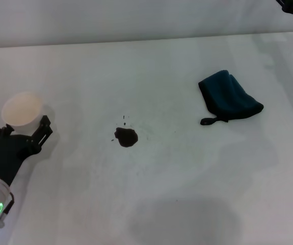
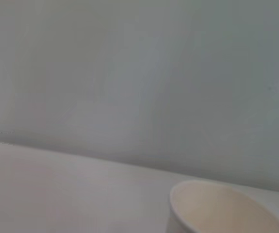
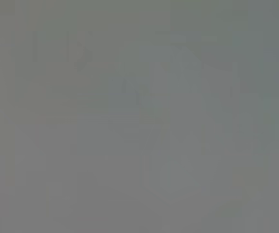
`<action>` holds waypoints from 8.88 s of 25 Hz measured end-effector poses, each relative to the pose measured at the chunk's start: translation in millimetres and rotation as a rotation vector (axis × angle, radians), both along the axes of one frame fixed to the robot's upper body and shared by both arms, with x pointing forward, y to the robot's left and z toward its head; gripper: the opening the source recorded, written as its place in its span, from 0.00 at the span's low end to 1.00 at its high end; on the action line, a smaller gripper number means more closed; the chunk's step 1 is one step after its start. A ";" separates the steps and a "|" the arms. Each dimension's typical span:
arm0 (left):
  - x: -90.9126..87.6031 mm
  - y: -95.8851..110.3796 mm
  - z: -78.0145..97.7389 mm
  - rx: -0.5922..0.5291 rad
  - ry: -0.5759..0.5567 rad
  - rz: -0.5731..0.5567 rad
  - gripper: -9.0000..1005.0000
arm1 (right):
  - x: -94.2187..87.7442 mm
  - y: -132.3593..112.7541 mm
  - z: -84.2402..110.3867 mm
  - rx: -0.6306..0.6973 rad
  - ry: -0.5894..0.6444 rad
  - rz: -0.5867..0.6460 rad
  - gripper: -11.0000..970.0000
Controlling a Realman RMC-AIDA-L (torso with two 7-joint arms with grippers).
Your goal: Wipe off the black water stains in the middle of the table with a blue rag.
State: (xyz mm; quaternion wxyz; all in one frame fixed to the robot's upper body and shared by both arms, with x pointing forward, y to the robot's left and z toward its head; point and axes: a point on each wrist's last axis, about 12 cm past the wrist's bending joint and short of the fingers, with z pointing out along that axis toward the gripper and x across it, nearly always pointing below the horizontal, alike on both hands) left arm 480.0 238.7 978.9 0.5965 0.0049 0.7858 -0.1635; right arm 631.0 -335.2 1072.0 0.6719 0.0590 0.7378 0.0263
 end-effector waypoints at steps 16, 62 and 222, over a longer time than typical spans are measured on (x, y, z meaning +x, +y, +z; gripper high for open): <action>-15.4 4.0 -6.4 0.085 -0.014 -0.072 0.89 | 2.1 2.1 2.3 -0.031 -0.002 0.027 0.90; -70.3 96.5 25.2 -0.021 -0.375 0.177 0.88 | 38.2 81.9 66.6 -0.153 0.239 0.519 0.89; 38.7 94.6 56.2 -0.048 -0.411 0.328 0.88 | -33.5 76.3 5.6 0.047 0.430 0.698 0.36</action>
